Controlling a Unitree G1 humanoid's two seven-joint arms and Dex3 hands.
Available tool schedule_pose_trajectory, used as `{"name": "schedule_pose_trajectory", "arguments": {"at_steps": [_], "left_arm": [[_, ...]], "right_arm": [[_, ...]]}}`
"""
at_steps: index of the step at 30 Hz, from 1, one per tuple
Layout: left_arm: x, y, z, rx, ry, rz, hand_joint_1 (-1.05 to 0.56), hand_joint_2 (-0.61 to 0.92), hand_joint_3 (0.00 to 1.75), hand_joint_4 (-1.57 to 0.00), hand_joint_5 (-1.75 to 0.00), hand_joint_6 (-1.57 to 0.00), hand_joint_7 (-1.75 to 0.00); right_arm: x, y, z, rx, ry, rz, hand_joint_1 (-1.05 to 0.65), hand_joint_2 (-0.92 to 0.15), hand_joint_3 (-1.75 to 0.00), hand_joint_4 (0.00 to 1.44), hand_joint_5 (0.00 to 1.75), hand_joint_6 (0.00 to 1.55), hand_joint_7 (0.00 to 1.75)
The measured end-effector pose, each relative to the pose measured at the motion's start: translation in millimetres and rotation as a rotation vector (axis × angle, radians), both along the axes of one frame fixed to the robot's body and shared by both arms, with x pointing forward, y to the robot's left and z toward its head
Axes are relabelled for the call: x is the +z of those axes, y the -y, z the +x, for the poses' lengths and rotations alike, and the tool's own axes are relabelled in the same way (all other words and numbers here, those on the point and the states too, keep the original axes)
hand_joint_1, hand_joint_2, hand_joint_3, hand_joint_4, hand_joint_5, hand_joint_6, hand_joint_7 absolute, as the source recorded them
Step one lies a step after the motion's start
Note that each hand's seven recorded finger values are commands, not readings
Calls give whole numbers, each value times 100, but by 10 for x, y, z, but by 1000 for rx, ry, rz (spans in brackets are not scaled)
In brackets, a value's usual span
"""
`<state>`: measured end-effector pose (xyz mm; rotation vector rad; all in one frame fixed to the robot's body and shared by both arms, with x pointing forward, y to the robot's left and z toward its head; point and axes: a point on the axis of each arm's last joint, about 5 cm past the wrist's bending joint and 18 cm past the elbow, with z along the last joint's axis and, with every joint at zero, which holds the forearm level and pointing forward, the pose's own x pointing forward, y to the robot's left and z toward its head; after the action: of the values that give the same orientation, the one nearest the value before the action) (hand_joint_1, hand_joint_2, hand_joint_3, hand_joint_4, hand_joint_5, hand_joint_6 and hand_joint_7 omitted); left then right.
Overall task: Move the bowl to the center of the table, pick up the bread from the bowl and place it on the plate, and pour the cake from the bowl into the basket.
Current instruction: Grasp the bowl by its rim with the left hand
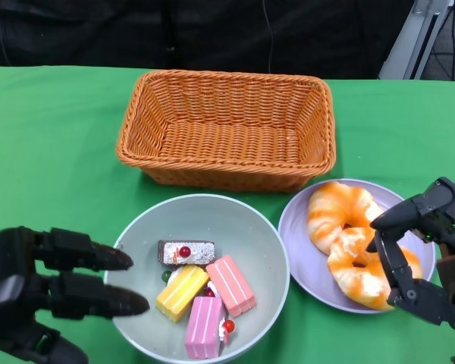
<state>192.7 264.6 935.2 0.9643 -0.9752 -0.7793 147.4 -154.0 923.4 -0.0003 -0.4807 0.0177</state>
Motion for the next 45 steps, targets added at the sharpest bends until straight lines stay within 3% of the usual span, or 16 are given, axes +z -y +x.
{"name": "schedule_pose_trajectory", "arguments": {"at_steps": [10,26,36,45], "left_arm": [[-18,40,37,-61,29,54,-58,86,0,-99,-9,-96,-3],[-153,281,85,131,-30,208,-50,90,1,-94,0,-88,0],[-226,378,81,195,-17,297,-50,92,1,-91,0,-85,0],[-331,457,76,200,0,332,-49,91,0,-92,0,-88,-1]], "right_arm": [[-5,-10,-3,-3,-5,7,-6,-62,-91,61,158,62,131],[6,-42,-45,-2,-13,-9,-6,-64,-86,60,158,61,132],[13,-42,-66,-6,-14,-10,-7,-62,-90,60,159,61,133],[12,-22,-71,-19,-16,-16,-5,-58,-97,61,159,62,133]]}}
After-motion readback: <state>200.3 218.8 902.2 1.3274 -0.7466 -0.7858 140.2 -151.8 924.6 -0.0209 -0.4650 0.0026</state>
